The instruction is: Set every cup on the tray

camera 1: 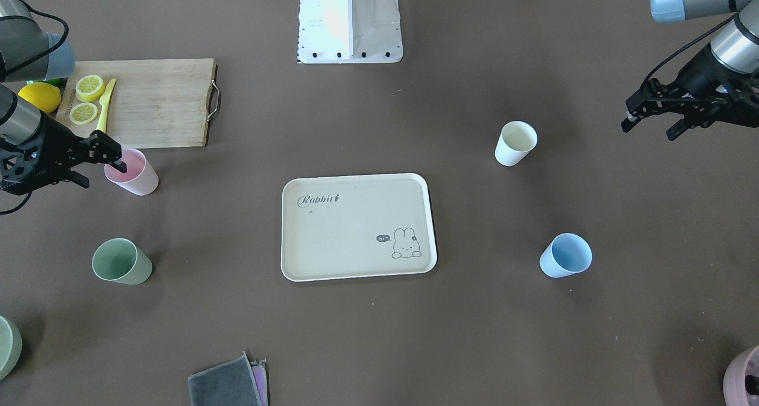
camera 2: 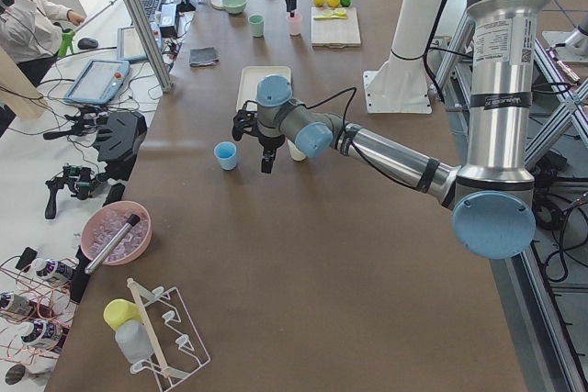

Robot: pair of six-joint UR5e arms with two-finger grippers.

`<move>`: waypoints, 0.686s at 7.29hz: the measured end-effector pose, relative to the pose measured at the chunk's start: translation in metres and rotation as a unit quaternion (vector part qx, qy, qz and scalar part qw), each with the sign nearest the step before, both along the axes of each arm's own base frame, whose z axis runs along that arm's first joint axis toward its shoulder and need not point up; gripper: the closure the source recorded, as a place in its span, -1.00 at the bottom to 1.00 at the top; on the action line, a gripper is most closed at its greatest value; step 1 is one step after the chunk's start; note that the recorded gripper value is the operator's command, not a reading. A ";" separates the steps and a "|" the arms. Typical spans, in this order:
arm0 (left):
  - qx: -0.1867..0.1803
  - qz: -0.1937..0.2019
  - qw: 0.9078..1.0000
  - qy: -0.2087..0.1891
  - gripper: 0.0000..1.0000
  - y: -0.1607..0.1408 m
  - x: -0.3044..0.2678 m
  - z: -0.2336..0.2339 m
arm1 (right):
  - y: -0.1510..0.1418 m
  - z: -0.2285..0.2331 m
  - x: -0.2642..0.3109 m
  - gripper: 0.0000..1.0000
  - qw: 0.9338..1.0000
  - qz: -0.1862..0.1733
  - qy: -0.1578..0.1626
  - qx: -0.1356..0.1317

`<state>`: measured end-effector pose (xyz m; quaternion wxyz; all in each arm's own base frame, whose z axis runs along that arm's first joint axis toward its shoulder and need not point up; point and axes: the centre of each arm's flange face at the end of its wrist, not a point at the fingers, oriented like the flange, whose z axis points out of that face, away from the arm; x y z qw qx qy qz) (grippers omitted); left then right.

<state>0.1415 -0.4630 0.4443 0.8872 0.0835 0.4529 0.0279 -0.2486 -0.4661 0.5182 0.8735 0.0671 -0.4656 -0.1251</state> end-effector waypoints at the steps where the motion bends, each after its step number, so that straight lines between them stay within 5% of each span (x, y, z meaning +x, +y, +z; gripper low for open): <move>1: -0.004 0.001 1.000 0.000 -0.95 0.001 0.004 0.000 | 0.001 0.002 -0.002 1.00 1.000 -0.004 -0.001 -0.003; 5: -0.033 0.018 0.999 -0.011 -0.71 0.044 0.096 -0.026 | 0.000 -0.009 -0.010 1.00 1.000 -0.019 -0.018 -0.014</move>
